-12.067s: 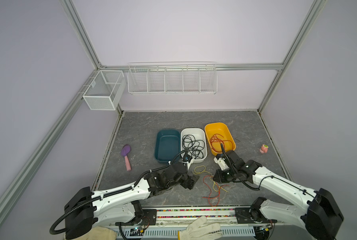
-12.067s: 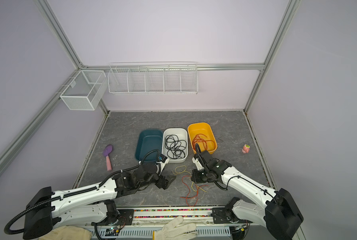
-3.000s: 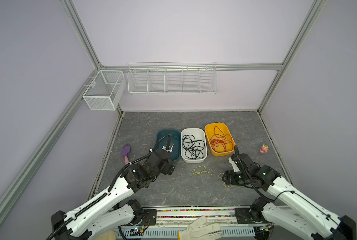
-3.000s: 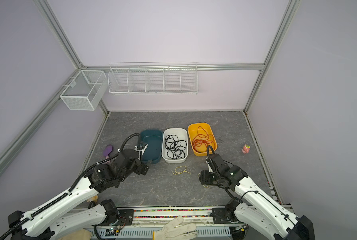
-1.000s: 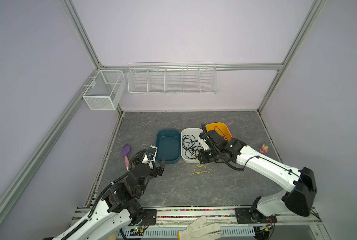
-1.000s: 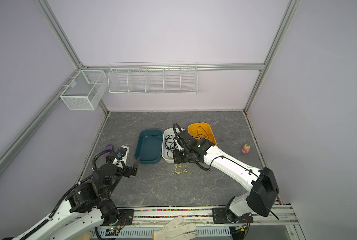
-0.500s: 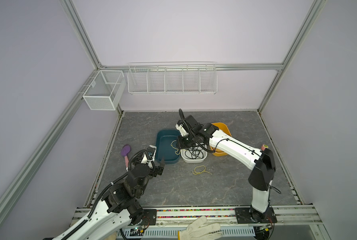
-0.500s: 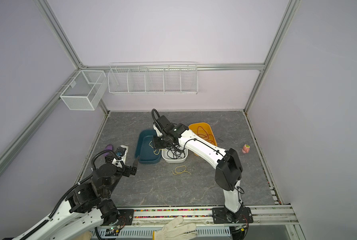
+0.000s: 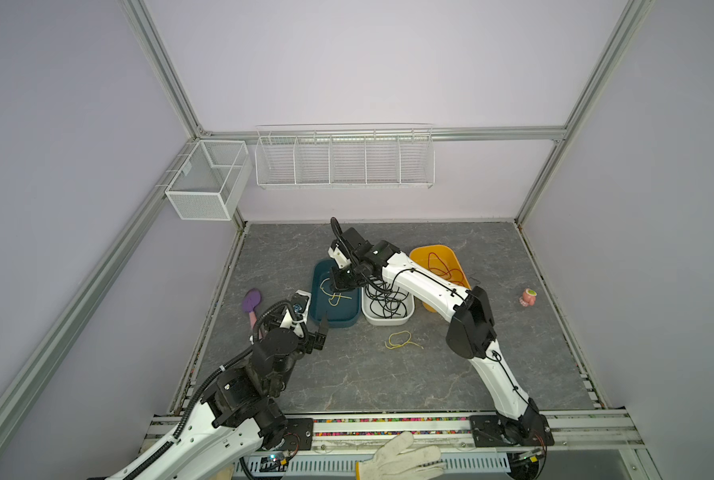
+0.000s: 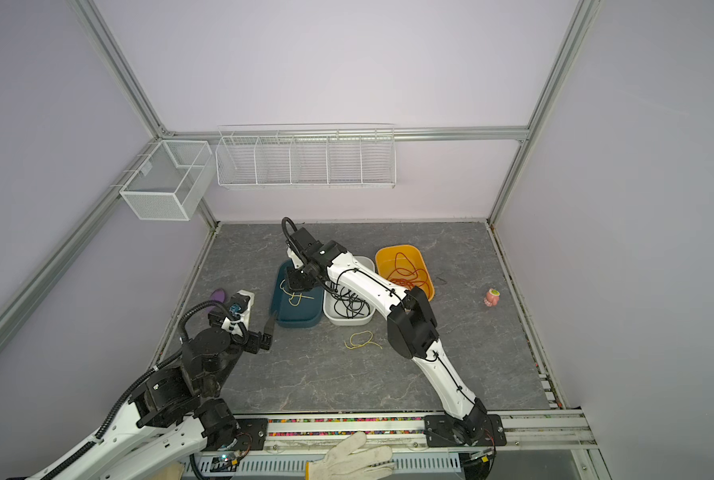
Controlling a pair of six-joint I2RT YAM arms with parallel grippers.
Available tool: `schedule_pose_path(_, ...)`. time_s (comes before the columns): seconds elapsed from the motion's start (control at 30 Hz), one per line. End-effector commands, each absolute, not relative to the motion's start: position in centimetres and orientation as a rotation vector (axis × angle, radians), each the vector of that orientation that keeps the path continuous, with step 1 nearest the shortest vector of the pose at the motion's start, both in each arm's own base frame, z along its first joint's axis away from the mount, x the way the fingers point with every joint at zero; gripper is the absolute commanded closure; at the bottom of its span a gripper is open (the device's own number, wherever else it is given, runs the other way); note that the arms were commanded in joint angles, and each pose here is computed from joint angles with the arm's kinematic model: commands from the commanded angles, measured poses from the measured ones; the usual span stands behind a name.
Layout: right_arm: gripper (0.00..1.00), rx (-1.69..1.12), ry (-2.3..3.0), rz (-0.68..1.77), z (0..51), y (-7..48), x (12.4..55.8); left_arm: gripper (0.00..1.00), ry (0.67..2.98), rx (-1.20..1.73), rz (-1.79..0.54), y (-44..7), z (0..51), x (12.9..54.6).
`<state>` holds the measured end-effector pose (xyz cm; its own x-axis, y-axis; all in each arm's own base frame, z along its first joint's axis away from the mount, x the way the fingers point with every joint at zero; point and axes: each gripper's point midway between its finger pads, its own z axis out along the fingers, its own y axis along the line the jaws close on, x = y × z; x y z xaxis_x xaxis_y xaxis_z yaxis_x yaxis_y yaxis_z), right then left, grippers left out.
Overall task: Untangle the cables
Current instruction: 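Carry the yellow wire with the right gripper over the teal tub, then lower the yellow wire into the teal tub and open the right gripper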
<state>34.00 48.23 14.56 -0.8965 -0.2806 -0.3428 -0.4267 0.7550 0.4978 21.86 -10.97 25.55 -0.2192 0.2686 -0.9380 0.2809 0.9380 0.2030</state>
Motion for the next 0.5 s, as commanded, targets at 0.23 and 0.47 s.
schedule_pose_path(0.23, 0.93, -0.575, 2.756, 0.845, 11.9, 48.8, 34.1, 0.01, 1.806, 0.417, -0.004, -10.9, 25.3, 21.9)
schedule_pose_path(0.47, 0.89, -0.580, 2.779, 0.823, 11.0, 48.5, 34.1, 0.01, 1.814, 0.434, -0.008, -11.2, 25.0, 21.8)
